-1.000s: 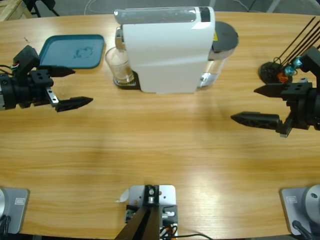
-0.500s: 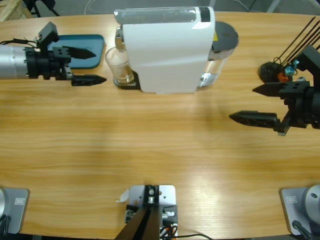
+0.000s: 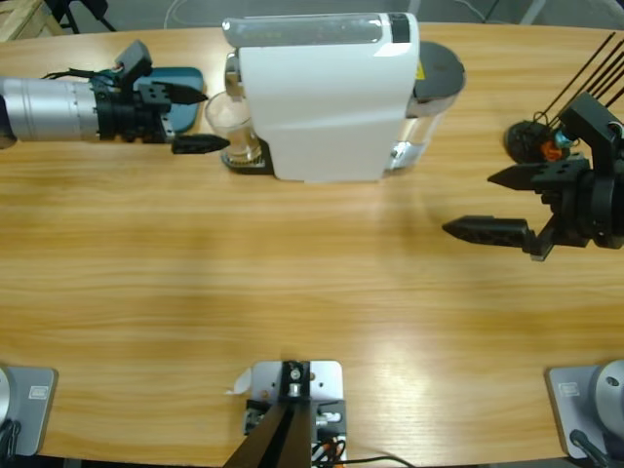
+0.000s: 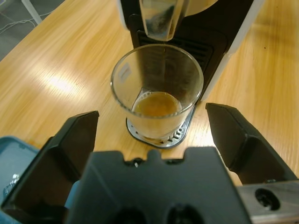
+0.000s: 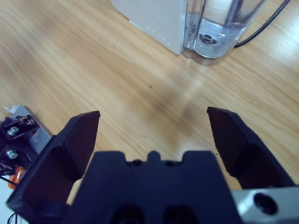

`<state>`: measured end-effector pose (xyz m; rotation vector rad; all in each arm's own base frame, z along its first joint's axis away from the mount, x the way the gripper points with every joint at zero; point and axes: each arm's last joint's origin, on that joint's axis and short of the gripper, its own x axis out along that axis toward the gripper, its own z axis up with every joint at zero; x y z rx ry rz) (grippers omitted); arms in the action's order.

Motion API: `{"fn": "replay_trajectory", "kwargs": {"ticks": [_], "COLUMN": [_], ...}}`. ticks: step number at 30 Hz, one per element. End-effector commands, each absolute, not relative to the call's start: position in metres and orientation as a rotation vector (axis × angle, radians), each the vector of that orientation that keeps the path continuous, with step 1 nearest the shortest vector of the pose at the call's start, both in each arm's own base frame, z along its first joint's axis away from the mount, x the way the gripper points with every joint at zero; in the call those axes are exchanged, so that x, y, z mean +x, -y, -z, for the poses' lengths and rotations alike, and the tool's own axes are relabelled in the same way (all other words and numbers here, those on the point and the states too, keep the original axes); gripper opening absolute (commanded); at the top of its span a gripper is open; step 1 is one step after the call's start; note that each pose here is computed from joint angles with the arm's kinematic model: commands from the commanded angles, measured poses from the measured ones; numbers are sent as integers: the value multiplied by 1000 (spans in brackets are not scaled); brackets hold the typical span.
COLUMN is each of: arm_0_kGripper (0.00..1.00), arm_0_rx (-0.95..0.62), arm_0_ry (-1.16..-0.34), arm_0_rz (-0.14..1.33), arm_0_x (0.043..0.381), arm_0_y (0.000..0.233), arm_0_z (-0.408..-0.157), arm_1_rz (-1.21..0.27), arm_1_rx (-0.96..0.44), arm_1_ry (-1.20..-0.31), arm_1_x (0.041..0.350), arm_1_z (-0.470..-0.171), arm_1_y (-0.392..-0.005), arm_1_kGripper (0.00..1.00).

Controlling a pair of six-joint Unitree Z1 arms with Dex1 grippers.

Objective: Pour coffee

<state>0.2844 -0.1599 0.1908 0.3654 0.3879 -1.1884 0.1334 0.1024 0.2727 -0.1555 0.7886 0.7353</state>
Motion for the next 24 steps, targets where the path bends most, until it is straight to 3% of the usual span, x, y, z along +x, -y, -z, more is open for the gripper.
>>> {"fn": "replay_trajectory", "kwargs": {"ticks": [1, 18, 20, 24], "arm_0_kGripper": [996, 997, 938, 694], "arm_0_rx": [363, 348, 347, 354], "arm_0_ry": [-397, -401, -402, -416], "arm_0_rz": [1205, 1211, 1212, 1198], "arm_0_x": [298, 300, 300, 299], "arm_0_y": [180, 191, 191, 191], "arm_0_z": [-170, -171, -171, -171], "arm_1_rz": [-715, -715, -713, -712], "arm_1_rx": [-172, -172, -171, -170], "arm_1_ry": [-818, -817, -814, -812], "arm_1_x": [142, 144, 144, 144], "arm_1_z": [-267, -267, -268, -268], "arm_1_y": [-103, -104, -103, -103], "arm_1_kGripper": [1000, 1000, 1000, 1000]}}
